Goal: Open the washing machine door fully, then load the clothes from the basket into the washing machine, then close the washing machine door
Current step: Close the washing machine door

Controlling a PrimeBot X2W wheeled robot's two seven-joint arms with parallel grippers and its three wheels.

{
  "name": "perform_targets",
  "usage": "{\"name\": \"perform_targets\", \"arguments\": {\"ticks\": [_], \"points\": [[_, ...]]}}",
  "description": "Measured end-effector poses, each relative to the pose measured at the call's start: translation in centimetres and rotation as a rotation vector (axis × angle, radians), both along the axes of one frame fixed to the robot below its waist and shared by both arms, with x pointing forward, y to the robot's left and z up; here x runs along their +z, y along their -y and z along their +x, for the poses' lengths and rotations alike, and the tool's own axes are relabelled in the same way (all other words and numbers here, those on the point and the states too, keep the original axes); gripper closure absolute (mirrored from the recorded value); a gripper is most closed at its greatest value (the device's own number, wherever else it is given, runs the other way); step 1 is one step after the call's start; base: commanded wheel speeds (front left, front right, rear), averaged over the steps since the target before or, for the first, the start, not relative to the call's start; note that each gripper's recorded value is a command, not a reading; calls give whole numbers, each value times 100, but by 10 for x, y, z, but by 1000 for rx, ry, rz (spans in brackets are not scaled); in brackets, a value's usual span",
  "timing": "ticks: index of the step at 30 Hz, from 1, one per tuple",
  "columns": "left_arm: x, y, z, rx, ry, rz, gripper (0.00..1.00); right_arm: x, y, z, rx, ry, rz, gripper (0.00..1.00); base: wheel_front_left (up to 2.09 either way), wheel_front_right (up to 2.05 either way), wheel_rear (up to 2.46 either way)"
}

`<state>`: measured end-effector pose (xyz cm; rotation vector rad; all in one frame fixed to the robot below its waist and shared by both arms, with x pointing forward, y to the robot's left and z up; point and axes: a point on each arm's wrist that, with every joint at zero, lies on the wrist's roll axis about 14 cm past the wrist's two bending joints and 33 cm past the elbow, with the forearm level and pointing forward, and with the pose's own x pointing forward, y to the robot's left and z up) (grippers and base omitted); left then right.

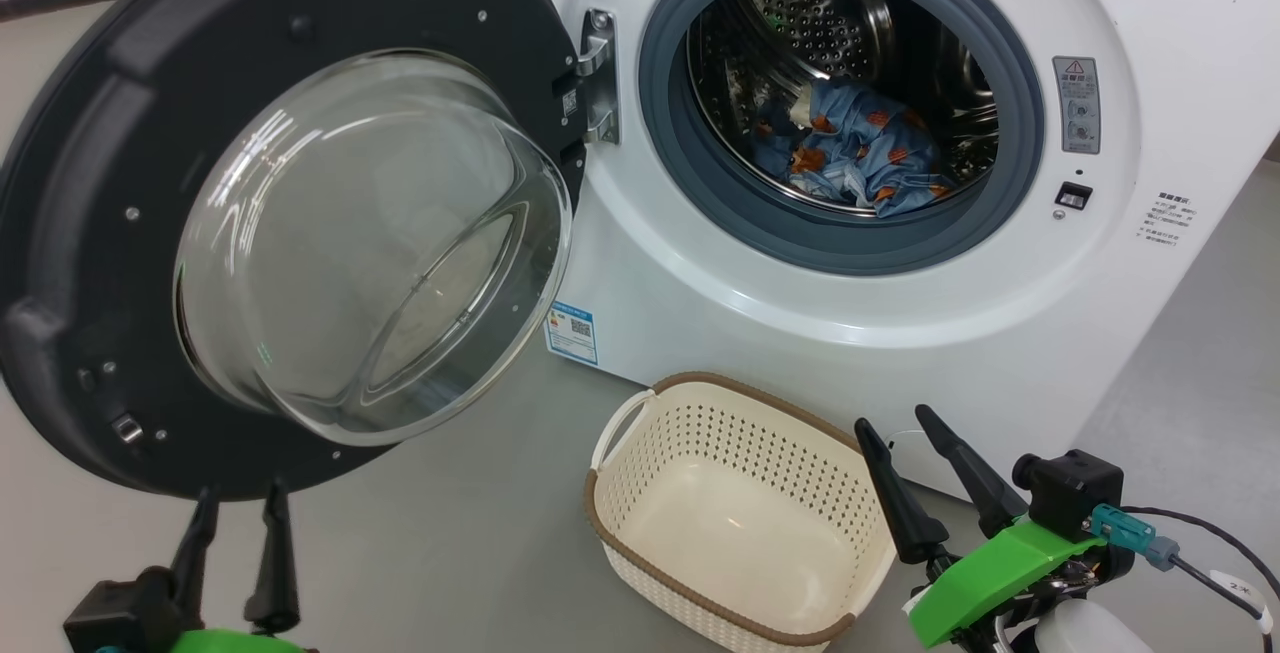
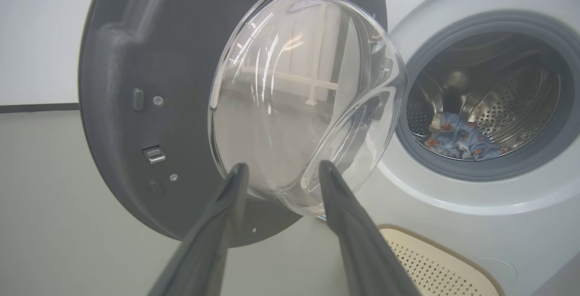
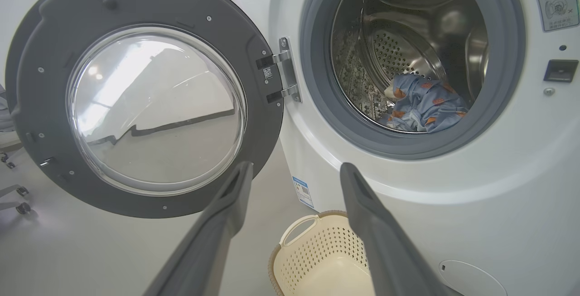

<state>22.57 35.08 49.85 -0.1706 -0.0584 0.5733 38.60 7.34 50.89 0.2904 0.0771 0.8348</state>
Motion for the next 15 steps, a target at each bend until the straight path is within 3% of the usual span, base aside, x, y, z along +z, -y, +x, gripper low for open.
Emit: {"name": "perform_targets", "arguments": {"ticks": [2,10,15], "points": [[2,-1,0,-2,4,3,100,1,0,0,-1,2,1,0,0,0,0],[41,-9,5,-24,111,50,100,2,3,0,-10,4,2,0,0,0,0],[111,-25,12,-57,225,199,100,2,6,1,-19,4,4,0,0,0,0]]}}
